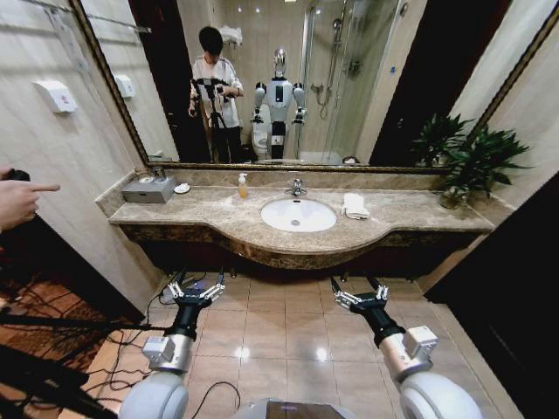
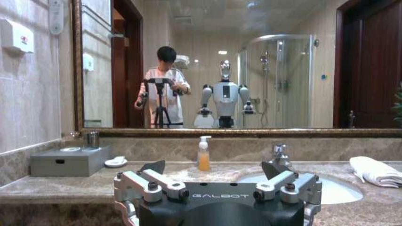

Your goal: Pick up the towel from the sink counter and wipe the mirror surface.

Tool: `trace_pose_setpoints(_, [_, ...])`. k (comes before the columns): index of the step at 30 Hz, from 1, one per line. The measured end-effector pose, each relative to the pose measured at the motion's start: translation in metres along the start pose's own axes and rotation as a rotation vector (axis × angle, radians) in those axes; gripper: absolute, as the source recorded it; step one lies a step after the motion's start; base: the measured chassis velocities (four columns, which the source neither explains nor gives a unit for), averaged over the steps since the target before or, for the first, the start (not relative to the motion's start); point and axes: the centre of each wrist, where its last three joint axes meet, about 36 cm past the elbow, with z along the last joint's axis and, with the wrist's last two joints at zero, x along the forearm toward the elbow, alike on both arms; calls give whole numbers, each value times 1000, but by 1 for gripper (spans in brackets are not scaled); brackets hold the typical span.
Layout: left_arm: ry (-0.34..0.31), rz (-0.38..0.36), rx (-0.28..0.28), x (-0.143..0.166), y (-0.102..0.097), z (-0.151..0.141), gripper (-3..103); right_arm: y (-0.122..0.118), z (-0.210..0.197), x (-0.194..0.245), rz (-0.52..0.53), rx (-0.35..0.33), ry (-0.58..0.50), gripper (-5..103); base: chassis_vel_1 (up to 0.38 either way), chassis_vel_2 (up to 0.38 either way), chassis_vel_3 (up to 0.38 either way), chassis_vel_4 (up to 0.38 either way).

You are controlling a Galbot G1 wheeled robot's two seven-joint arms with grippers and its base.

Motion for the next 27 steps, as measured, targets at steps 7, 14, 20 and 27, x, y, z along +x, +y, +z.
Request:
trace_pose_setpoints(7, [0, 0, 0, 0, 0, 0, 100, 0, -1, -3, 1, 1, 6, 100, 23, 6, 10, 21])
trace_pose_setpoints(14, [0, 0, 0, 0, 0, 0, 100, 2, 0, -6, 2, -14, 2, 100, 0, 0, 0, 0])
trace_pose_setpoints(20, [0, 0, 0, 0, 0, 0, 100, 1, -3, -15, 30, -32, -34, 100, 0, 0, 0, 0])
trace_pose_setpoints(27, [0, 0, 0, 0, 0, 0, 100, -7, -13, -23, 110, -60, -100, 100, 0, 0, 0, 0])
